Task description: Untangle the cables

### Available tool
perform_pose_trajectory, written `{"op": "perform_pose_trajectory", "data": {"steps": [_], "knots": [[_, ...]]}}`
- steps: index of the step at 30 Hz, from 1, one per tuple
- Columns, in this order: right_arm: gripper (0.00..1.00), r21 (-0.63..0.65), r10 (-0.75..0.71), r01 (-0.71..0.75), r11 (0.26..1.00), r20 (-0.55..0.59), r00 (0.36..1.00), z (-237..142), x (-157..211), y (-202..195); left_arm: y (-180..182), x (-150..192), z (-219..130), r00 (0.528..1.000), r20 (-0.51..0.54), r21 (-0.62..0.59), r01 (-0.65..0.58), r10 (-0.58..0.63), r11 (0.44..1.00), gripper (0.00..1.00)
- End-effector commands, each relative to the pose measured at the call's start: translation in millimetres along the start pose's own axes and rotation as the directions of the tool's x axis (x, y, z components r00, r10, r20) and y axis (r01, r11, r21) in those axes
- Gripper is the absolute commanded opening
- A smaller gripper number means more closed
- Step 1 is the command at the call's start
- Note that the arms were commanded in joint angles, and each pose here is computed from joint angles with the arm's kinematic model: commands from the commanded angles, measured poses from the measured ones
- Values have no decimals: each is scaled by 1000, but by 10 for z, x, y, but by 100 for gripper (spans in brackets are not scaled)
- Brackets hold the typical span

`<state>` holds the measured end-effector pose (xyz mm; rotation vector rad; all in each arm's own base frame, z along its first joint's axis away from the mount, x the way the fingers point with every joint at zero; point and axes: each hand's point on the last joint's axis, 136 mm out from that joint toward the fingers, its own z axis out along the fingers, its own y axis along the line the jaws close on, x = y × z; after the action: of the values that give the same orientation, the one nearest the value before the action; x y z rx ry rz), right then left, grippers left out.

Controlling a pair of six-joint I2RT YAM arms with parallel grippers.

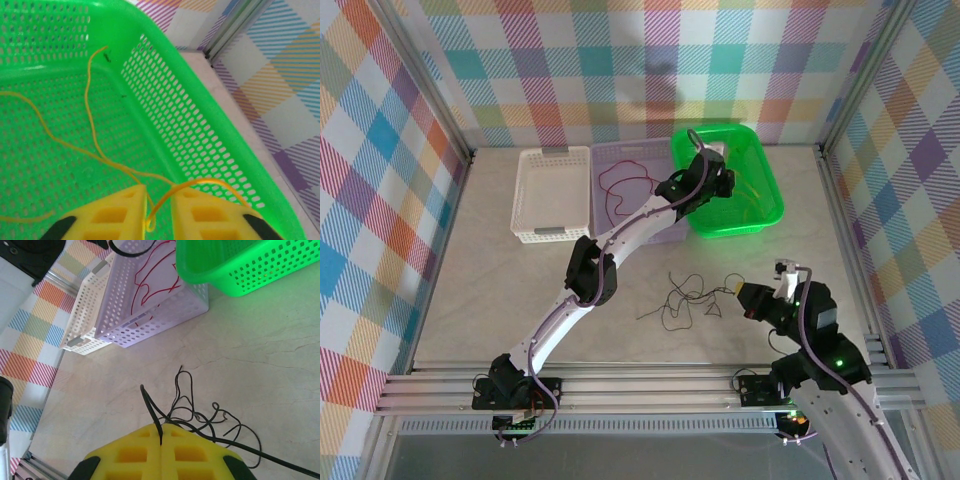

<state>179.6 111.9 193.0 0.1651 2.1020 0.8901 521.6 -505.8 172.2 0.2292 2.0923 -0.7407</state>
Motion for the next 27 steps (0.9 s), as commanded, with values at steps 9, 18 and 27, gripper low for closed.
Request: {"op": "perform_pose_trajectory", "data": {"steps": [9, 18, 27], "knots": [[0, 8, -77, 77, 997, 91, 993, -428, -504, 411, 124, -406, -444, 997, -37, -28, 61, -62, 998, 46], [0, -27, -112, 114, 993, 68, 991, -456, -830, 775, -202, -874, -1168, 996, -59, 87, 65, -60, 994, 85], [0, -87, -140, 147, 985, 75, 987, -470, -1204, 1186, -459, -864, -2148, 983, -14, 297, 178, -182, 938, 88]]}}
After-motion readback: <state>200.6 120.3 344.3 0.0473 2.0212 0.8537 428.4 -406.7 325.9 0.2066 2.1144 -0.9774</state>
